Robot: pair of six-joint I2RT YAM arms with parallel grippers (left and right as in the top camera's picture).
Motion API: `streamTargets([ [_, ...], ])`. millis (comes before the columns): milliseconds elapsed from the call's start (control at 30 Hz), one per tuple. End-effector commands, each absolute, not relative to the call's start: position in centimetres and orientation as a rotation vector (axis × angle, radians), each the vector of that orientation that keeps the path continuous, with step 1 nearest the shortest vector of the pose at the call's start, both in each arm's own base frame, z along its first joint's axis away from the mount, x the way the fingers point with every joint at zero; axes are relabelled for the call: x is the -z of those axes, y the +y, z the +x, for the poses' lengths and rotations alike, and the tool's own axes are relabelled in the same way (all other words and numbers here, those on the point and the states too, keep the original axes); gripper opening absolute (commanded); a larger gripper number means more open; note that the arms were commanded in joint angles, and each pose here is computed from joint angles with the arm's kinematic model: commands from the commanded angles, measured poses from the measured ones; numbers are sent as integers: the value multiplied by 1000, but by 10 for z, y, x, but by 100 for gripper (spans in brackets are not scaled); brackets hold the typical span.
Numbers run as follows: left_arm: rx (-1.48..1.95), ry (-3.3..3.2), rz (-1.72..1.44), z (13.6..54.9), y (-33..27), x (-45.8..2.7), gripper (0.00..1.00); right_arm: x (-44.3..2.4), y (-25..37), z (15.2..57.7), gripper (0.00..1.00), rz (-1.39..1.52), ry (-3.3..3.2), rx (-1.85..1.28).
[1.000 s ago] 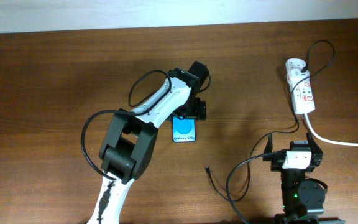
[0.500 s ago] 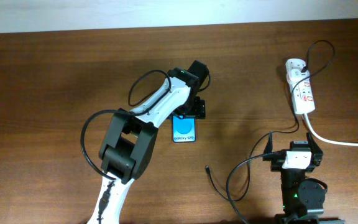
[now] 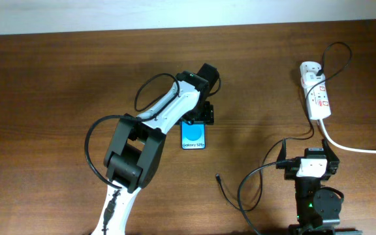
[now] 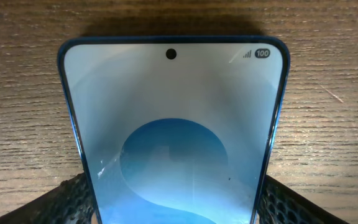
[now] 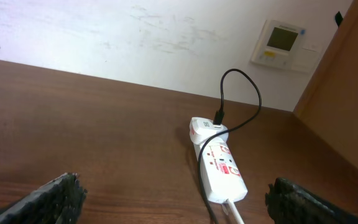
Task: Plug charger to phone and switch on socket
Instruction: 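Close the left gripper on the phone's top edge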
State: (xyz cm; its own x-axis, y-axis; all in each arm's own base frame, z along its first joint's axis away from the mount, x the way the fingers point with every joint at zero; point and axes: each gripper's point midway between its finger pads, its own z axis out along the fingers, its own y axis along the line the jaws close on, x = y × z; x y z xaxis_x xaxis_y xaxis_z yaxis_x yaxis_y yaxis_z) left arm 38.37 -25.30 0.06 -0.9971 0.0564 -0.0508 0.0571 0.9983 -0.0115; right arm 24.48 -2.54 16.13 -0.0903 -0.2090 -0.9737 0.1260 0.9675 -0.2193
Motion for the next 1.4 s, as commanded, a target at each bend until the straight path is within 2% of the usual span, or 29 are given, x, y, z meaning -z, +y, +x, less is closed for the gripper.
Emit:
streamTargets([
  [0, 29, 3147, 94, 371, -254, 18, 83, -158, -28, 244, 98, -57, 1647, 294],
  [500, 29, 3154, 61, 376, -247, 10, 83, -158, -28, 244, 98, -57, 1646, 294],
  [533, 33, 3150, 58, 379, -247, 7, 80, -158, -28, 244, 98, -57, 1647, 294],
  [700, 43, 3139, 27, 389, -243, -6, 80, -158, -28, 244, 98, -57, 1647, 294],
  [1367, 2, 3118, -192, 423, -179, -12, 79, -158, -28, 244, 98, -57, 1646, 294],
])
